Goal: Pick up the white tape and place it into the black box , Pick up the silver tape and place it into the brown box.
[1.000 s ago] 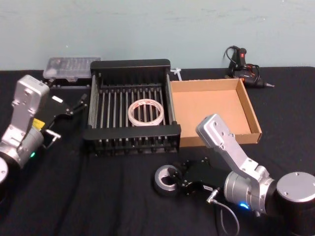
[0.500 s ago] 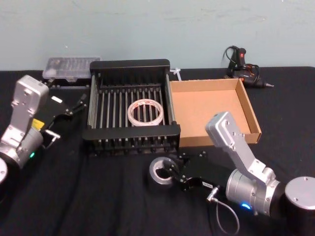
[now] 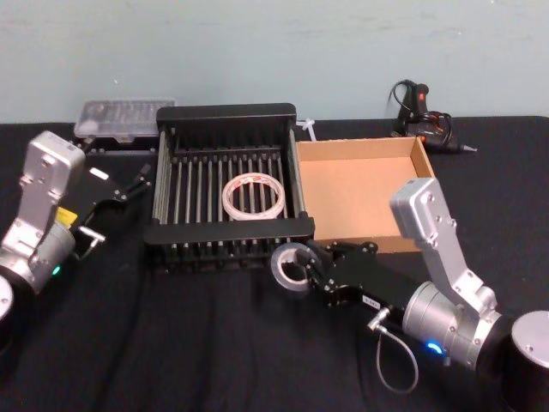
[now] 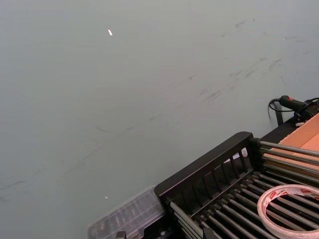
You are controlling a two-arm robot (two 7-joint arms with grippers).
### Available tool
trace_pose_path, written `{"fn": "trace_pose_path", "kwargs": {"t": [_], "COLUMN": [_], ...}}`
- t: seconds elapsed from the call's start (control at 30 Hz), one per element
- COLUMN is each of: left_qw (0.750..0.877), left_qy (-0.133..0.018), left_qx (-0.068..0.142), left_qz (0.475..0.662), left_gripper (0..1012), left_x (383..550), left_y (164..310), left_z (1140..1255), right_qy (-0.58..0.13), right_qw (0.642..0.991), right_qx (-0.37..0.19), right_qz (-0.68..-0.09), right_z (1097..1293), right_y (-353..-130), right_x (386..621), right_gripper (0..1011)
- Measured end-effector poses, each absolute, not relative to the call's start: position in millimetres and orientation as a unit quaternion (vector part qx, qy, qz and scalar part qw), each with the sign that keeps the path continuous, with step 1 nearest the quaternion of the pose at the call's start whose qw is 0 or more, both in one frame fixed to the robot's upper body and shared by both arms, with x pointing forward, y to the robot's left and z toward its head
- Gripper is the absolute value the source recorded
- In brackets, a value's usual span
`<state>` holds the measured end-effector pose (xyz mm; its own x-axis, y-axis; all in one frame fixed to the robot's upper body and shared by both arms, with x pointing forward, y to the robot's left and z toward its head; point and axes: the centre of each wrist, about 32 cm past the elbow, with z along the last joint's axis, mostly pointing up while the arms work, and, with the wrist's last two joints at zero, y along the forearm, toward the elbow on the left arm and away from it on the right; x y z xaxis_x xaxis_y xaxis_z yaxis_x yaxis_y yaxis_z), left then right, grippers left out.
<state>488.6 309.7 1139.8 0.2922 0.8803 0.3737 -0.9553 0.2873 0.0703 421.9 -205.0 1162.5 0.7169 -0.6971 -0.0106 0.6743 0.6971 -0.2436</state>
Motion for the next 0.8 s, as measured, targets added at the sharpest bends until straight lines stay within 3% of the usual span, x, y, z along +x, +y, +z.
{"fn": "trace_pose_path", "kwargs": {"t": [0.8], "left_qw": [0.791], "left_qy": [-0.132], "left_qx": [0.141], "left_qz": [0.580], "left_gripper": [1001], "left_x": [488.6], "left_y": [309.7], "left_z": [1139.8], "right_qy": [0.038], "right_qw": [0.901], "right_qx": [-0.034], "right_qz": [-0.431], "right_z": [1159.2], "right_y": [-207.8], "right_x": [423.6], "right_gripper": [158]}}
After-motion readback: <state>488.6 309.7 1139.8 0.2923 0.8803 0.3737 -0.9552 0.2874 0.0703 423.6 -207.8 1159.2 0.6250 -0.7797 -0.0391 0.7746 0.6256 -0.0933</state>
